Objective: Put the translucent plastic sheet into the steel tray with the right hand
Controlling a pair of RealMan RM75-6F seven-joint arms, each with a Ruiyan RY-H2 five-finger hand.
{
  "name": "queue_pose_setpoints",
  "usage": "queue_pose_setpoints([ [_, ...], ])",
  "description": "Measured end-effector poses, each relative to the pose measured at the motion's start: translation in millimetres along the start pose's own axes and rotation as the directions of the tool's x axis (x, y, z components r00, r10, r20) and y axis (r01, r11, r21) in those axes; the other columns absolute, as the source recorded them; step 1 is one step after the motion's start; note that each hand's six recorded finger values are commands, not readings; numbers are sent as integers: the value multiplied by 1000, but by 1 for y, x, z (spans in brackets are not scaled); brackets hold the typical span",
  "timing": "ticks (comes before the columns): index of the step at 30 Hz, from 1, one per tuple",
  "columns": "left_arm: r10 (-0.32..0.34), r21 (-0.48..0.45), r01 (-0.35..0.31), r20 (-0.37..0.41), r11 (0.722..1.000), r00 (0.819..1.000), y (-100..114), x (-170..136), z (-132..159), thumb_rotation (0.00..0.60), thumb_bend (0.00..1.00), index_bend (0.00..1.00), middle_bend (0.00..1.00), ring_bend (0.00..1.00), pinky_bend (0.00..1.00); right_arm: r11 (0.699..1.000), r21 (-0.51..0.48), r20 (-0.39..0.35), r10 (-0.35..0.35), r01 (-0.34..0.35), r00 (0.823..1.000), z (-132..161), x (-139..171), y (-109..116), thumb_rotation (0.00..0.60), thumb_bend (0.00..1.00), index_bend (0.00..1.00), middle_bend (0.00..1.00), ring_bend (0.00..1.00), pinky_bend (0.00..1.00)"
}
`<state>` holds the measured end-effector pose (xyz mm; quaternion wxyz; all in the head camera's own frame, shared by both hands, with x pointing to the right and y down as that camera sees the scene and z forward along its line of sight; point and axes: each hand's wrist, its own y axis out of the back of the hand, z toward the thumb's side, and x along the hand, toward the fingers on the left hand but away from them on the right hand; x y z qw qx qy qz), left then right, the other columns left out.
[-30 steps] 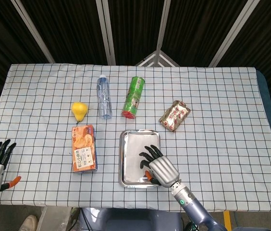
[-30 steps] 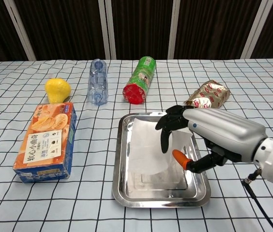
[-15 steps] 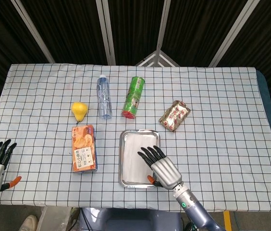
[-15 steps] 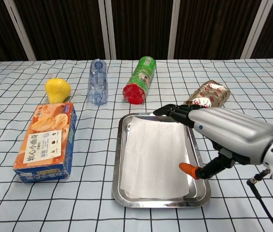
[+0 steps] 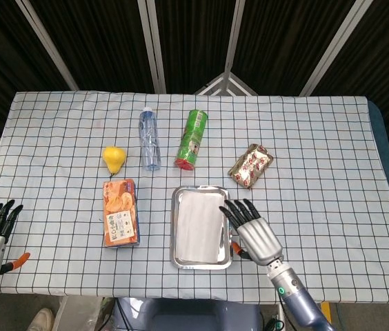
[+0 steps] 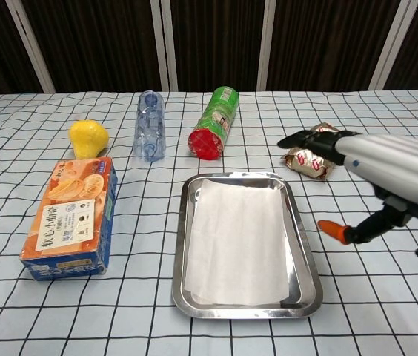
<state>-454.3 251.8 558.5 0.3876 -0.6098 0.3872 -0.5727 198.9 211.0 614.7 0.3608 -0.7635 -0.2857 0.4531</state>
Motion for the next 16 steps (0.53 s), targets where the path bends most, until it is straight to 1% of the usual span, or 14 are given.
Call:
queue_pose_setpoints([
  [4,3,-2,-3,1,1000,1000,1,-1,0,600,65,0,0,0,0,998,48,74,-47,44,996,-30,17,20,600,420,0,26,0,0],
  [7,4,-1,-4,2,1000,1000,1,-1,1,600,65,0,0,0,0,994,78,143,-88,77,986,-57,37,35,600,420,0,10,0,0],
  [10,5,1,-5,3,1000,1000,1,-2,1,600,65,0,0,0,0,990,94,218,-122,103,968,-84,64,47,600,420,0,0,0,0],
  [13,6,1,-6,4,1000,1000,1,-3,1,600,65,0,0,0,0,987,94,284,-156,134,946,-107,89,53,600,420,0,0,0,0],
  [14,7,1,-7,4,1000,1000,1,-3,2,600,65,0,0,0,0,984,94,308,-171,149,936,-116,98,54,600,420,0,0,0,0],
  [16,9,1,-9,4,1000,1000,1,-3,2,600,65,0,0,0,0,980,96,340,-195,173,920,-129,111,57,600,421,0,0,0,0],
])
